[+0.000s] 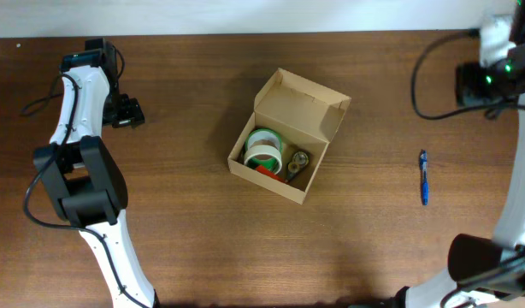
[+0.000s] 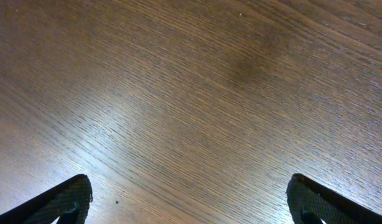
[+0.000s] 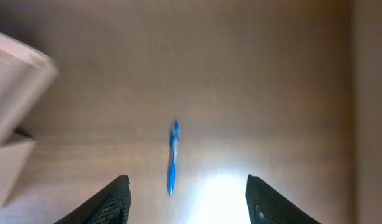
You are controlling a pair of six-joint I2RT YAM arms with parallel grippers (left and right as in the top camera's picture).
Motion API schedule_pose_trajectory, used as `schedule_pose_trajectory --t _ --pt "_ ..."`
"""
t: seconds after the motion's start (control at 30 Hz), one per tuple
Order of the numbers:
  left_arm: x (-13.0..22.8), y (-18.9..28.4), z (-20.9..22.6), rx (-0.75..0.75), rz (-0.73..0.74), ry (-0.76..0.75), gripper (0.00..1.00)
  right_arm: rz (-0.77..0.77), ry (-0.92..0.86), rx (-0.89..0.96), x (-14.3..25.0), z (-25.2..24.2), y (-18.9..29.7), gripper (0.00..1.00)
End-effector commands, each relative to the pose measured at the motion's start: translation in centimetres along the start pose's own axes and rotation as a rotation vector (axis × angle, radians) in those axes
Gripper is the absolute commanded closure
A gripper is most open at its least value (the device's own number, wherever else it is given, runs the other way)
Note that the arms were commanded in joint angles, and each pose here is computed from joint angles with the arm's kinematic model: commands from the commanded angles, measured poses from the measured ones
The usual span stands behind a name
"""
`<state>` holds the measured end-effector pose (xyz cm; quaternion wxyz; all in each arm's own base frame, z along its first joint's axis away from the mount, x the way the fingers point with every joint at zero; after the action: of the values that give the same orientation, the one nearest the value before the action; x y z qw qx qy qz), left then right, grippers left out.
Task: Pack container
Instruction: 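Move the right gripper right to the blue pen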
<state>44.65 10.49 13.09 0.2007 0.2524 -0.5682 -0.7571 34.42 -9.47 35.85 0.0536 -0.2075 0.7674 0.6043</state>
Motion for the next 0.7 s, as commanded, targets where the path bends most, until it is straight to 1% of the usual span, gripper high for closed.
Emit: schedule_pose_trajectory --t 0.0,0.17,0.27,0.33,0.43,0.47,0.67 --pt "0.0 0.4 0.2 0.006 -0.005 -0.005 0.0 0.177 -0.077 -0.099 2.2 0.3 -6.5 0.39" --pt "0.0 0.4 0.2 0.006 -0.005 -0.005 0.0 0.298 -0.049 -0.091 5.2 1.6 -12.9 0.4" --pt "0.0 0.4 0.2 0.006 -0.005 -0.005 0.0 0.308 -0.009 -0.1 6.4 2.4 -15.5 0.4" --pt "0.0 0.4 0.2 0.007 -0.005 -0.005 0.0 0.303 -0.015 -0.102 7.0 2.7 -16.8 0.41" --pt "0.0 0.4 0.2 0.006 -0.005 -0.005 0.0 0.261 0.021 -0.189 7.6 4.0 -18.4 0.41" --pt "0.0 0.4 0.2 0.006 -0.005 -0.005 0.0 0.258 0.02 -0.191 7.8 4.3 -18.9 0.41" --pt "0.0 0.4 0.2 0.006 -0.005 -0.005 0.0 0.29 0.001 -0.205 9.9 5.3 -20.9 0.41"
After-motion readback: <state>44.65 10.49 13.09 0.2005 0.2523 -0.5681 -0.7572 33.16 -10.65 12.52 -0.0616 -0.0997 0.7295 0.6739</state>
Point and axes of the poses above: each gripper's point midway between its finger pads, its own y axis back along the fingers, its own z axis along the line the jaws close on, x = y × z, the point moved 8 cm from there along y, back along the fingers, and after that the axes turned 15 degrees about y, right-handed, at the moved point
